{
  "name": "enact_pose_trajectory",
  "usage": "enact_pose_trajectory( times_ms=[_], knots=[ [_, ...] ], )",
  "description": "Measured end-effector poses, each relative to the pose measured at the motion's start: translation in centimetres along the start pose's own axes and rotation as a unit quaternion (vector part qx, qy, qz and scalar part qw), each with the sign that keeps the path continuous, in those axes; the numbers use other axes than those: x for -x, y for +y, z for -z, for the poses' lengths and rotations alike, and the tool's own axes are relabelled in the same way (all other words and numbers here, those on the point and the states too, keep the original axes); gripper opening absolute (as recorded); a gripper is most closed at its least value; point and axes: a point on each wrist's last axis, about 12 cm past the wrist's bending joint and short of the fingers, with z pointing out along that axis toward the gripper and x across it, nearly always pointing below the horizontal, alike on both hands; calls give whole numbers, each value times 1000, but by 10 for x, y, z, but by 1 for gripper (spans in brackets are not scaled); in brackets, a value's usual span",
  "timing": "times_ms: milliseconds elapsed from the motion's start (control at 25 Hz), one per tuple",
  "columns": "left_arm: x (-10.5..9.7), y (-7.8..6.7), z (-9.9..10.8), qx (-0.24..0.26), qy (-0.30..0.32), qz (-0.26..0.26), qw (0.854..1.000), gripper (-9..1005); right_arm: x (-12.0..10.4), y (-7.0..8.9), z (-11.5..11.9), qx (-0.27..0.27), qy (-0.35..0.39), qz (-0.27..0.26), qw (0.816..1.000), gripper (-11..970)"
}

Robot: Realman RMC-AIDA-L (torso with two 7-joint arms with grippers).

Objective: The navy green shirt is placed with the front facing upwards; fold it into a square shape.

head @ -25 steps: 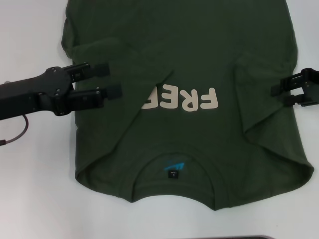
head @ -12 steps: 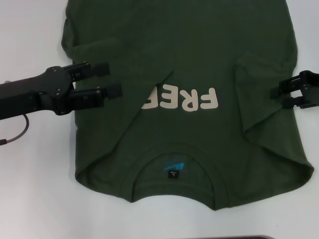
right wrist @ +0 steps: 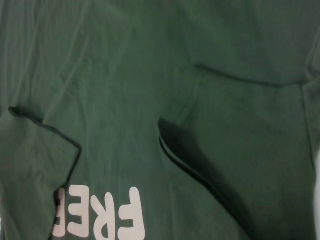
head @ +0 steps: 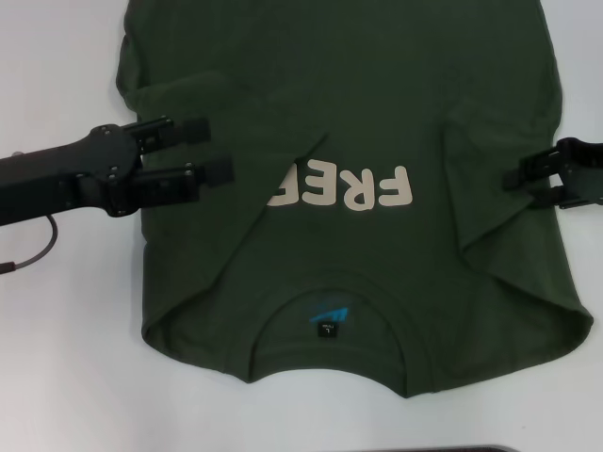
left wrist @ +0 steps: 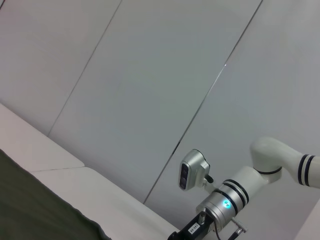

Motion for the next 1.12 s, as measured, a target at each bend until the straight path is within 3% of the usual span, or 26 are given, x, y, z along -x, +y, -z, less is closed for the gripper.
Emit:
enact_pose_trajectory(
  times_ms=[200, 440, 520, 720, 920, 1120],
  knots=[
    [0, 0, 0, 0, 0, 1, 1000, 900, 3, 8, -1, 30, -14, 2, 999, 567],
    [0, 0, 0, 1, -1, 1, 1000, 901, 4, 27, 3, 154, -44, 17, 987, 567],
    [0, 0, 1, 2, -1, 1, 1000, 901, 5, 28, 9, 170, -46, 22, 984, 567],
    [-1, 0, 2, 3, -1, 1, 1000, 900, 3, 18, 17, 155, -40, 18, 987, 567],
    [-1, 0, 2, 3, -1, 1, 1000, 900, 2, 3, 24, 79, -18, 10, 997, 567],
    [-2, 0, 2, 3, -1, 1, 1000, 901, 2, 3, 16, 60, -20, 19, 998, 567]
  ],
)
